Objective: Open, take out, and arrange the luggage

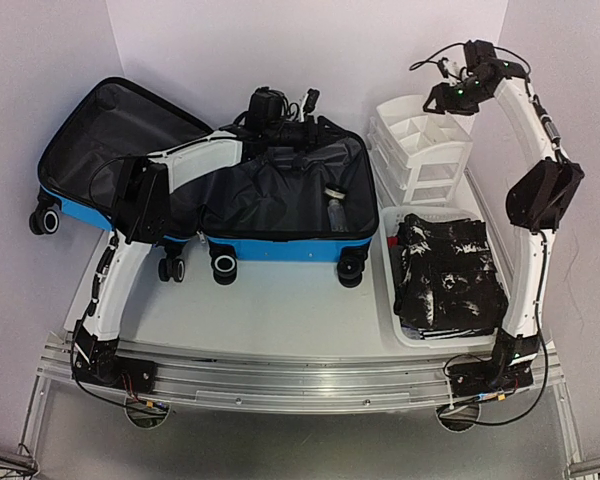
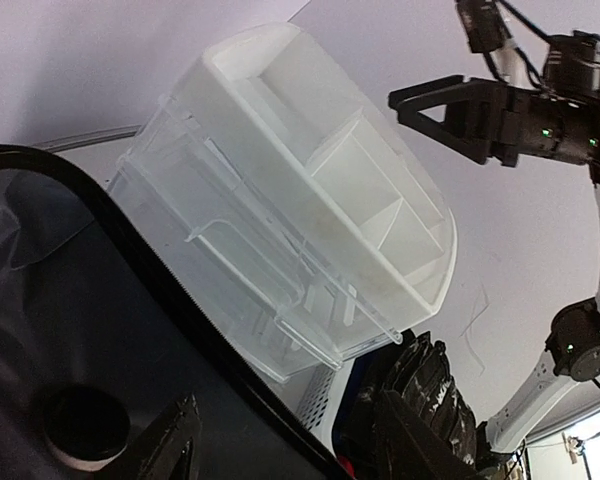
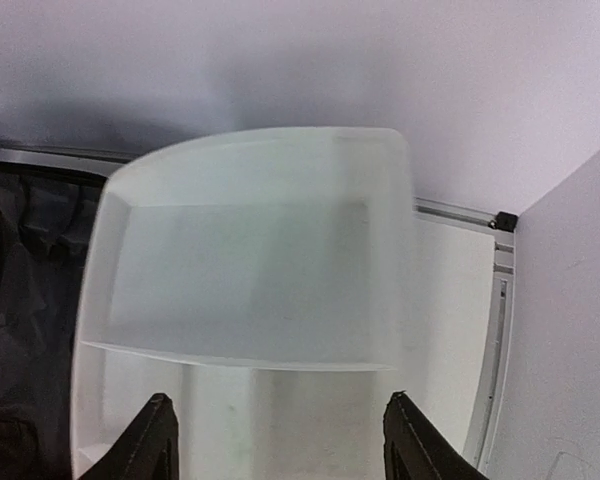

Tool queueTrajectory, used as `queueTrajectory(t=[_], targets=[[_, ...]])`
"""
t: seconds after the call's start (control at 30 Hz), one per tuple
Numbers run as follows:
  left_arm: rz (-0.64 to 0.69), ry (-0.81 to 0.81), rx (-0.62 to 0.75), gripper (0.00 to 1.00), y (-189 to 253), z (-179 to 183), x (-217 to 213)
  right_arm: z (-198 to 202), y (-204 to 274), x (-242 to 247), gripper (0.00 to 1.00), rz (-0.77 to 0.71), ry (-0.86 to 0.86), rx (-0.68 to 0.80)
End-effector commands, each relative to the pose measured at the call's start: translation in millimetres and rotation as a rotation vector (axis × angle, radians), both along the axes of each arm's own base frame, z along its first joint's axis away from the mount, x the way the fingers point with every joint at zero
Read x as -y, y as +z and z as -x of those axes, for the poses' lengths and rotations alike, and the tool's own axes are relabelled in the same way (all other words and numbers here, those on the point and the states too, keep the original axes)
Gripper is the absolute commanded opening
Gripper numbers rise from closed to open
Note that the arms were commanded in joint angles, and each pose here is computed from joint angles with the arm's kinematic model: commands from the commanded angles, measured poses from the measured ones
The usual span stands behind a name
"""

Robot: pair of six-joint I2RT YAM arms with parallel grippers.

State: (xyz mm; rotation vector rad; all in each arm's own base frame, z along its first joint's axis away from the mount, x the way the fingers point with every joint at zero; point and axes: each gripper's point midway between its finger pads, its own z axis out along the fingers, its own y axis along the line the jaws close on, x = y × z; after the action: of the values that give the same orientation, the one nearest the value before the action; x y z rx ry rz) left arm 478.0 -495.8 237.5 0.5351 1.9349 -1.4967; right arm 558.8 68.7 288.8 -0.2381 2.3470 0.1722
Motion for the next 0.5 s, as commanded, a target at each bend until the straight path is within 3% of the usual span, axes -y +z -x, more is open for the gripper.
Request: queueTrajectory(t=[0.0, 0.07, 0.13, 0.33, 0.47], targets=[[-0.079, 0.025, 0.097, 0.64, 40, -5, -48, 22, 54, -50, 0.70, -0.053, -0.031, 0.106], [-0.144, 0.035, 0.099, 0.70, 32, -9, -65, 29, 50, -82, 0.78, -0.091, -0.004, 0.092], [-0.226, 0.053, 0.112, 0.77, 21, -13, -82, 35, 40, -108, 0.79, -0.077, 0.012, 0.075], [-0.452, 0.067, 0.186, 0.85, 2, -15, -127, 46, 12, -160, 0.69, -0.077, 0.021, 0.018], [-0.493, 0.103, 0.127, 0.85, -9, -21, -150, 42, -17, -165, 0.63, -0.054, -0.033, -0.031]])
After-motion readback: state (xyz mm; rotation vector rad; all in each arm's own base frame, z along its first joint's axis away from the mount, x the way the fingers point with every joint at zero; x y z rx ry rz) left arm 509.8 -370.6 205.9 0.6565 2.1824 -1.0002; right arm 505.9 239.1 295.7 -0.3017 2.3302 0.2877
